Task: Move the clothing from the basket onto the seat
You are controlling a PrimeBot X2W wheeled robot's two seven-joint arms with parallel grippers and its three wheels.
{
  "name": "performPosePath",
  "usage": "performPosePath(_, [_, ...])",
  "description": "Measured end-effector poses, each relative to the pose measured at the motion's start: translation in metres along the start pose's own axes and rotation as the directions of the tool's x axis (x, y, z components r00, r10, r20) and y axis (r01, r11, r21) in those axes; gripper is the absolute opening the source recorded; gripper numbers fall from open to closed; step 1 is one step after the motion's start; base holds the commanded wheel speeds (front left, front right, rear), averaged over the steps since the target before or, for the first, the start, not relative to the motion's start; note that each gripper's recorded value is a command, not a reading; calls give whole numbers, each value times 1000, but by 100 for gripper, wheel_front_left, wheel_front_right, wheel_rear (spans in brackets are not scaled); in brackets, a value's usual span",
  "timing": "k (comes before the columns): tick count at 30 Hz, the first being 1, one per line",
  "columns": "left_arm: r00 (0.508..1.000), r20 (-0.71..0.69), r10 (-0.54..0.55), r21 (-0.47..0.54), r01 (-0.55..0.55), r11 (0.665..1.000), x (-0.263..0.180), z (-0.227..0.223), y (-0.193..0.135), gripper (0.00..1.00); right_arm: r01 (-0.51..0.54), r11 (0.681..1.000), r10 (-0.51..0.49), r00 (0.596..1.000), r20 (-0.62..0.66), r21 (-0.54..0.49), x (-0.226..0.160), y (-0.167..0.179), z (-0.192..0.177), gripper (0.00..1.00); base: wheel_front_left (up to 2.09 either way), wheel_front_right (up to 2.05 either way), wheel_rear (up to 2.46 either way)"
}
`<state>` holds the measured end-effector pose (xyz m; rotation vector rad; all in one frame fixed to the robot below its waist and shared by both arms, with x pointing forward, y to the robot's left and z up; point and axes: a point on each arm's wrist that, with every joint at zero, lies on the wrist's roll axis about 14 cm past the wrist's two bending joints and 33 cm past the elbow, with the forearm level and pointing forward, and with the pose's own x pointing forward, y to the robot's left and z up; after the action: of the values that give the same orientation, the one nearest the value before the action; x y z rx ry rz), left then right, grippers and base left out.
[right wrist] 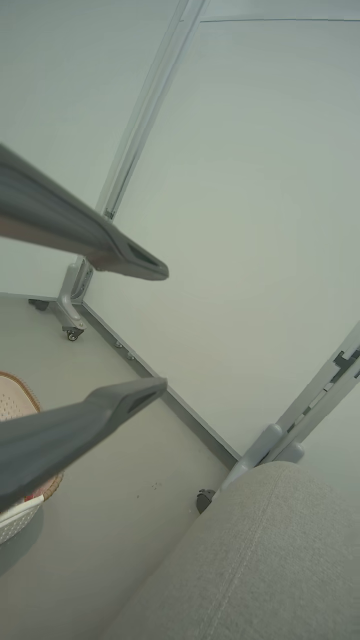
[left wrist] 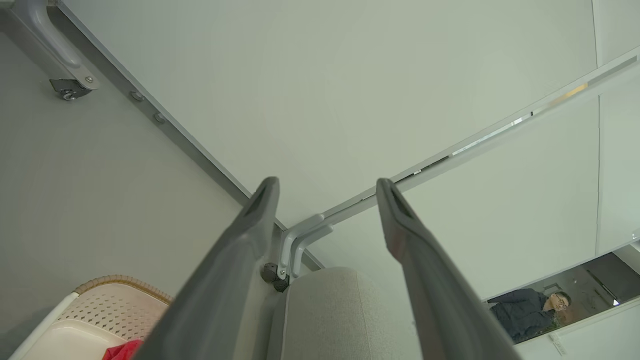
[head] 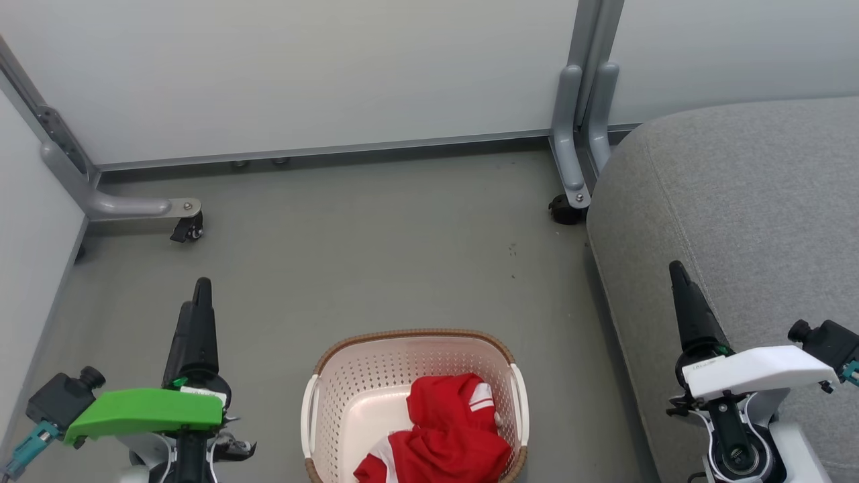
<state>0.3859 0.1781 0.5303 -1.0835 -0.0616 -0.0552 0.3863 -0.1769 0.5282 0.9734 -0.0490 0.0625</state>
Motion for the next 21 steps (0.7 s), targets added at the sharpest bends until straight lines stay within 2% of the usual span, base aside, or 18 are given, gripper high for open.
performPosePath(5, [1000,-9,-9,99,10,995,-1,-2,-1,100,-19,995,18,1000,-8,-96,0,5,-3,100,0,0,0])
performPosePath(11, [999,-14,-29,194,31,980,-1,-4,-5,100,-50,973,47,999,-21,-226,0,12,-7,100,0,0,0])
performPosePath(21, [999,-28,-38,354,45,934,-5,-7,-4,100,-85,924,75,996,-43,-374,-2,17,-15,100,0,0,0])
